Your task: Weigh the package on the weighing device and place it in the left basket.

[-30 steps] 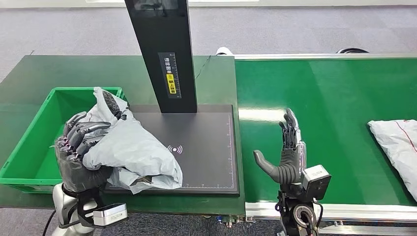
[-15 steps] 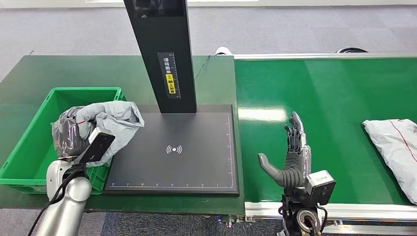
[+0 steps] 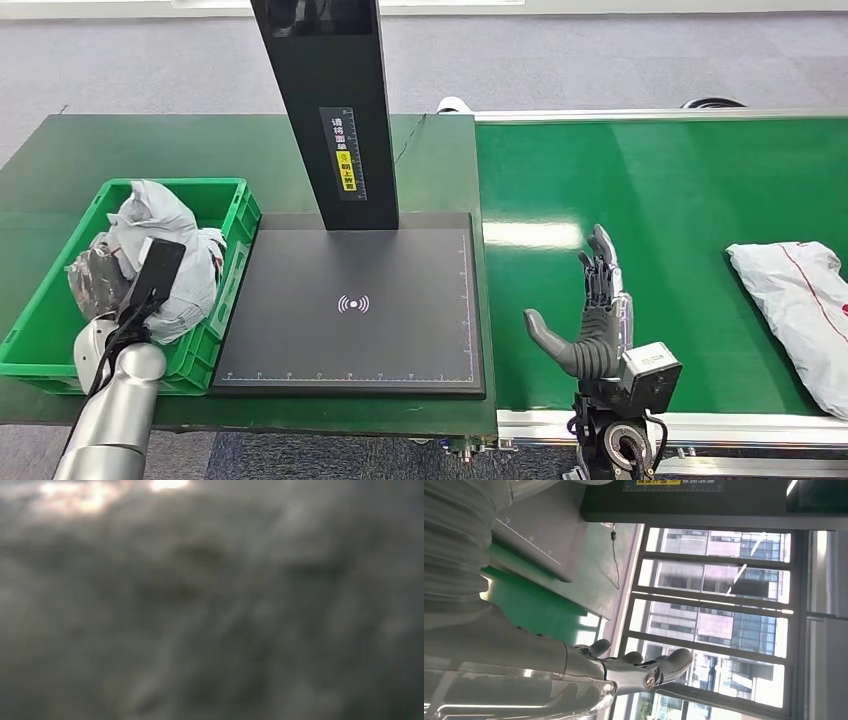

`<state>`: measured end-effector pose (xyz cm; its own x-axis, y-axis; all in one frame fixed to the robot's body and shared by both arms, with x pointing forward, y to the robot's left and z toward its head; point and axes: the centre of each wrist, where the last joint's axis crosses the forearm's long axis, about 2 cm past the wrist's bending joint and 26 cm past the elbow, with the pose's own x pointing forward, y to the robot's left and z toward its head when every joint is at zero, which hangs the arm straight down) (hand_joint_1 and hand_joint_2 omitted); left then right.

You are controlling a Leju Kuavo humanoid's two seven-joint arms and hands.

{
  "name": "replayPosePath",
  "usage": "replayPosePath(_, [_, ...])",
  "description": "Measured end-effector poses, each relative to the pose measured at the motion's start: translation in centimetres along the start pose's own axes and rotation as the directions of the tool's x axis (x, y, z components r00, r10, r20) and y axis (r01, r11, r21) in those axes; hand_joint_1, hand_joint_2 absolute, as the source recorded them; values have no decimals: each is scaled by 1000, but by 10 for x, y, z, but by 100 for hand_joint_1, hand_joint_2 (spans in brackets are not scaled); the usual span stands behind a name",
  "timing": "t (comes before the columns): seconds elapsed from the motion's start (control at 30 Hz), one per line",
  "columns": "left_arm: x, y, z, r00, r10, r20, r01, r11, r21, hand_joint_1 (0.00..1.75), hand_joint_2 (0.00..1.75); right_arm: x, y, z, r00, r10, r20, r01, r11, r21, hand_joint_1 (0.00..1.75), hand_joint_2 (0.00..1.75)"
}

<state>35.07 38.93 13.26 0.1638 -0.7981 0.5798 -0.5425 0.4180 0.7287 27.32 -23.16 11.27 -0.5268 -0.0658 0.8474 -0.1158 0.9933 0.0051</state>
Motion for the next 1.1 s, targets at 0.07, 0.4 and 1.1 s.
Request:
replayPosePath(0.07, [-6, 3, 2, 999, 27, 46, -31, 994, 101, 175, 175, 0, 0, 1, 1000, 0, -1, 0, 1000, -1, 0, 175])
replayPosePath(0.4, [-22, 30, 5, 972, 22, 234, -112, 919, 379, 175, 175, 1, 2, -1, 1000, -8, 4, 8, 1000, -14, 0, 175])
replayPosePath(1.1, [4, 19, 2, 978, 202, 44, -207, 959, 192, 0, 175, 1, 3, -7, 1000, -9, 14, 9, 1000, -23, 0, 175])
